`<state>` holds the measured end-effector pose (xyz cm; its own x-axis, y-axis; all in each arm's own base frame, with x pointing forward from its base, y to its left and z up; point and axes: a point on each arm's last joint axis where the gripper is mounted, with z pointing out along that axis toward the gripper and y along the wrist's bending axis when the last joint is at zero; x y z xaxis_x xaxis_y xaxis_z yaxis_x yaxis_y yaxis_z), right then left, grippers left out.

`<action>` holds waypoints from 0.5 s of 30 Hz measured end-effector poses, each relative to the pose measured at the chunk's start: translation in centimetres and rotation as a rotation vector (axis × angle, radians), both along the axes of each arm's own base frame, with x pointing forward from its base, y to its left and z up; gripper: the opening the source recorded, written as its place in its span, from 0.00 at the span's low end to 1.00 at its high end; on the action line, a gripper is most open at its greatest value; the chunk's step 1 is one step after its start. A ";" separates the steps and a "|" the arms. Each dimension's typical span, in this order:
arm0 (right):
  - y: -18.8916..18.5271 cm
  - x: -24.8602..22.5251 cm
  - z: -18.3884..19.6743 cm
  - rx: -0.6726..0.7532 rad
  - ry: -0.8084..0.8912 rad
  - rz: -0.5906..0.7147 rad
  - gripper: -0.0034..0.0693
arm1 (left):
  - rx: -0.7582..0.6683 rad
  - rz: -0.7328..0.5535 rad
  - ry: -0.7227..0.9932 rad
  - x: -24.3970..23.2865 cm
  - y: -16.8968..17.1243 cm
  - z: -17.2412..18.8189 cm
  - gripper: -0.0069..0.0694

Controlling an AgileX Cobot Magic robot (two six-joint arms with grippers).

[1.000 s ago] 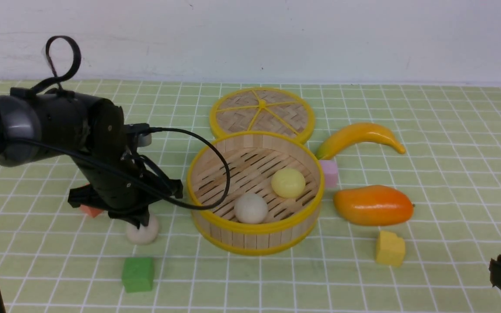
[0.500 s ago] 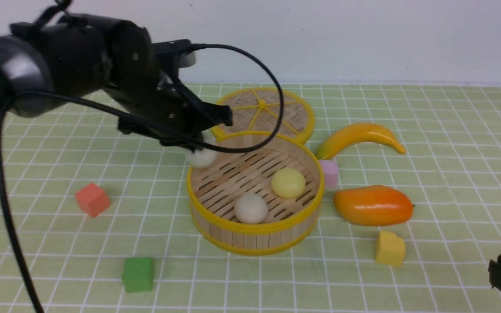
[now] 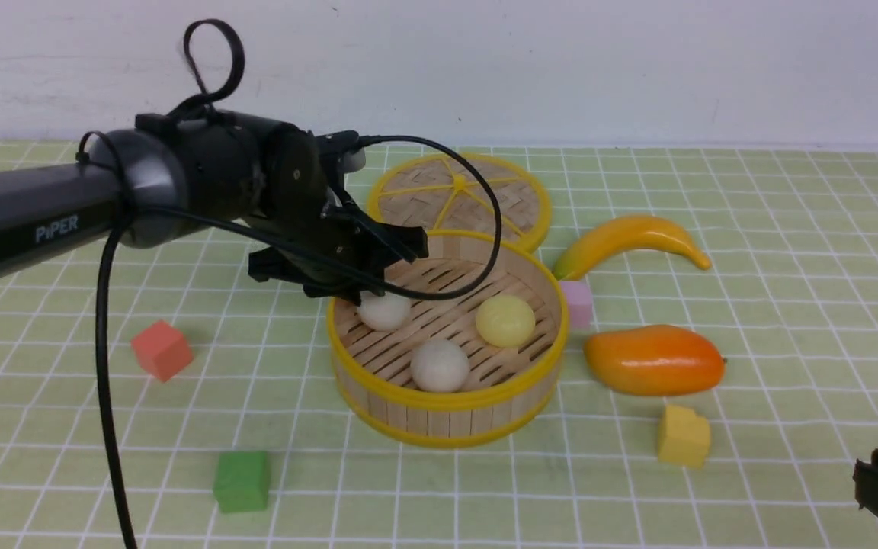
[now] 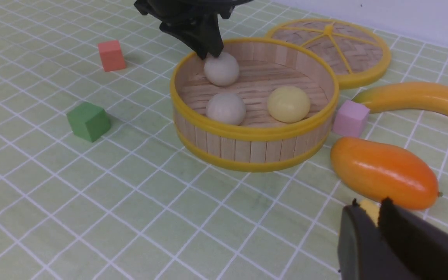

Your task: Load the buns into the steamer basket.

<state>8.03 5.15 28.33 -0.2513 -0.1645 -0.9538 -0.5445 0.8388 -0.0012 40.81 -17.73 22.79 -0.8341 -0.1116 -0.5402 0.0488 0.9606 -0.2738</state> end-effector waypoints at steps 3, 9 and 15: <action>0.0 0.0 0.0 0.000 0.000 0.000 0.17 | 0.005 -0.003 0.007 -0.2 0.1 0.3 0.49; 0.0 0.0 0.0 0.000 0.001 0.000 0.18 | 0.012 -0.008 0.021 -2.1 0.9 3.9 0.51; 0.0 0.0 0.0 -0.001 0.002 0.000 0.19 | -0.052 -0.010 -0.034 -7.6 3.0 12.2 0.38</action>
<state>8.03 5.15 28.29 -0.2527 -0.1654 -0.9533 -0.5446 0.8387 -0.0011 33.19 -14.78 35.00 -0.8168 -0.1316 -0.5616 0.0686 0.9446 -0.3211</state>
